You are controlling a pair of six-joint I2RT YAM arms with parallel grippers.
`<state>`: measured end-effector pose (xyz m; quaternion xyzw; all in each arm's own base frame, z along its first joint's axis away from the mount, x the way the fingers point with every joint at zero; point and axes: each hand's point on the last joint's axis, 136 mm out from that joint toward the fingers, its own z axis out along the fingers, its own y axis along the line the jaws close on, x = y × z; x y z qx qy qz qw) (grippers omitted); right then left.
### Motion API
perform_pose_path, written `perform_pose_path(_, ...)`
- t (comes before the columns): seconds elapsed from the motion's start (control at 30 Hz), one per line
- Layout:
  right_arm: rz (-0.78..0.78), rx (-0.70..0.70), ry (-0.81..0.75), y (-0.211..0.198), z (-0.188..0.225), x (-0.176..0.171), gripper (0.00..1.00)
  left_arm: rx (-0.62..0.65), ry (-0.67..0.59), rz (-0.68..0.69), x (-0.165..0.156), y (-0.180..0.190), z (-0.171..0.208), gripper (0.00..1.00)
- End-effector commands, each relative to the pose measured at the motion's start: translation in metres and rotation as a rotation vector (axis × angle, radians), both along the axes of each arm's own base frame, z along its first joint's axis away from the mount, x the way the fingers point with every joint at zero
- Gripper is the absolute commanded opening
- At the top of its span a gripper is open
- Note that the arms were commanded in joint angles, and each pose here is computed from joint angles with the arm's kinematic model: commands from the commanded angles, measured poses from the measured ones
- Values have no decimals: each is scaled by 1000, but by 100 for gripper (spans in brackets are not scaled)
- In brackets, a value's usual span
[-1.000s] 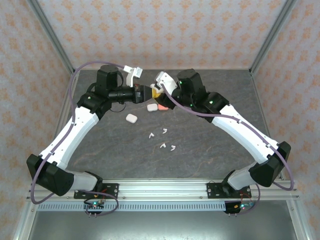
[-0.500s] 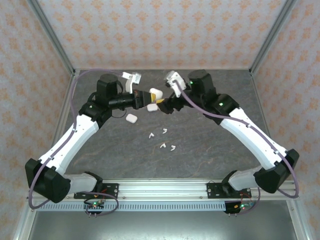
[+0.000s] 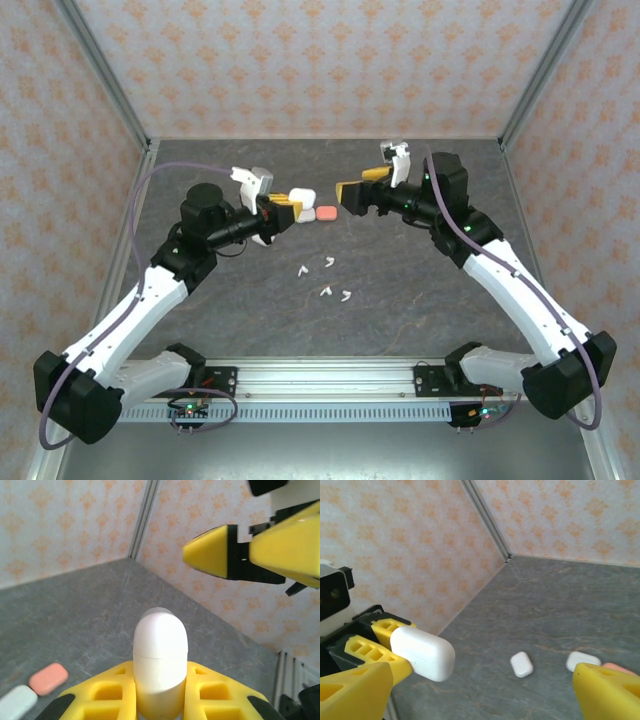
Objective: Insert the wireless bluetooth earbuds into the charging case
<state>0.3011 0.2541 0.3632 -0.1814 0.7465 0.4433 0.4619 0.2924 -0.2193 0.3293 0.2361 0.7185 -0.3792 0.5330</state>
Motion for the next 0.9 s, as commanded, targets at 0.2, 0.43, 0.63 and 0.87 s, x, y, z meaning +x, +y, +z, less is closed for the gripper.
perform_pose_path(0.2,142,93,-4,37,2,-21,87,91,-245,-171,-14,-18,18,0)
perform_pose_path(0.43,142,73,-9,51,-16,-25,88,63,-276,-206,-13,-24,29,0)
perform_pose_path(0.63,99,38,-9,47,-30,-20,87,8,-262,-199,-5,-28,34,0)
perform_pose_path(0.87,29,58,-19,38,-34,-14,87,14,-255,-232,-5,-32,27,0)
